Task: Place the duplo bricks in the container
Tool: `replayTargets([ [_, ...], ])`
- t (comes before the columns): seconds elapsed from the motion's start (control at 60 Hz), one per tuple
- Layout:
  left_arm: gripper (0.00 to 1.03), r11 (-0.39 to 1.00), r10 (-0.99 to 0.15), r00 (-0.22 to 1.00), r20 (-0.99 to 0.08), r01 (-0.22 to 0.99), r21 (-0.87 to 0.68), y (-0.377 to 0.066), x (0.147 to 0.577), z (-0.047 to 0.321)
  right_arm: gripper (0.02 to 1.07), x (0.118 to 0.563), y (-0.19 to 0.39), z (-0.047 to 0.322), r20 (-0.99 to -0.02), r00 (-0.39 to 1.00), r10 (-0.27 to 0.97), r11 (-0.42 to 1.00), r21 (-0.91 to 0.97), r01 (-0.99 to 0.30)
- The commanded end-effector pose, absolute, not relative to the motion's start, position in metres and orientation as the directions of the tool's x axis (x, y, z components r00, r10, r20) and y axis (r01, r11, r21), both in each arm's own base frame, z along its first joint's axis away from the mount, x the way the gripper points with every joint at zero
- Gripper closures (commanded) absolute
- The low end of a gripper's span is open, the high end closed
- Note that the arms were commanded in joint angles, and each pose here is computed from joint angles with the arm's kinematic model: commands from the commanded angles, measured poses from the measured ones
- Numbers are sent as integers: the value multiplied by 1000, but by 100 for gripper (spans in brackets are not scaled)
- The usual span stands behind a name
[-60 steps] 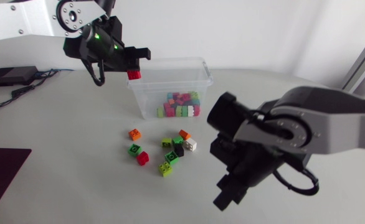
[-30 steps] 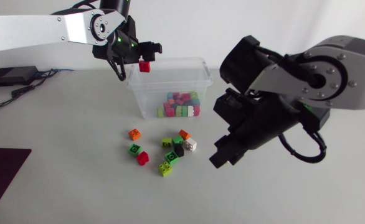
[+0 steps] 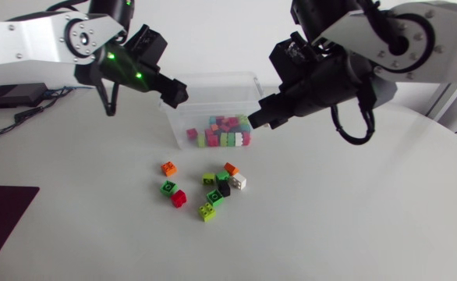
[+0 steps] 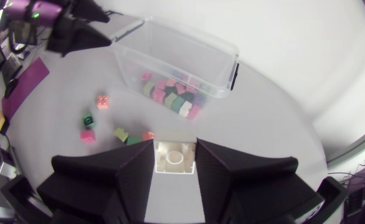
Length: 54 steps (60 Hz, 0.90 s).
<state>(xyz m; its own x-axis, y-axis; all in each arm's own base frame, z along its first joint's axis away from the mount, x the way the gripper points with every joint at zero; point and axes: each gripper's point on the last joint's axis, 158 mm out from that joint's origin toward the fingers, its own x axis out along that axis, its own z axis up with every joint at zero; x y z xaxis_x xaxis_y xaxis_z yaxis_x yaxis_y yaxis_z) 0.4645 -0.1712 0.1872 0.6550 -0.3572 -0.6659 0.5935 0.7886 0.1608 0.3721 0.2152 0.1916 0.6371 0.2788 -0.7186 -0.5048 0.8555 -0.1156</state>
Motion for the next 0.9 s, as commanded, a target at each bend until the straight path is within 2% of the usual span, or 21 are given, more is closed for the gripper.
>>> replayTargets([
  [0.0, 5, 726, -379, 647, -661, 651, 221, -158, 431, 196, 73, 395, 218, 198, -688, 671, 277, 864, -127, -487],
  [0.133, 5, 659, -474, 620, -625, 721, 216, -148, 398, 199, 73, 426, 224, 211, -632, 720, 285, 882, -122, -456],
  [0.35, 5, 601, -518, 525, -675, 785, 150, -122, 378, 150, 73, 456, 241, 219, -575, 758, 308, 887, -115, -447],
  [0.567, 5, 599, -522, 471, -711, 796, 87, -108, 381, 88, 73, 484, 258, 217, -507, 799, 324, 892, -117, -436],
  [0.7, 5, 610, -525, 476, -705, 789, 78, -110, 391, 69, 73, 504, 262, 215, -468, 821, 326, 900, -112, -421],
  [0.883, 5, 618, -536, 454, -712, 786, 37, -120, 403, 42, 71, 528, 269, 196, -462, 827, 319, 906, -109, -410],
])
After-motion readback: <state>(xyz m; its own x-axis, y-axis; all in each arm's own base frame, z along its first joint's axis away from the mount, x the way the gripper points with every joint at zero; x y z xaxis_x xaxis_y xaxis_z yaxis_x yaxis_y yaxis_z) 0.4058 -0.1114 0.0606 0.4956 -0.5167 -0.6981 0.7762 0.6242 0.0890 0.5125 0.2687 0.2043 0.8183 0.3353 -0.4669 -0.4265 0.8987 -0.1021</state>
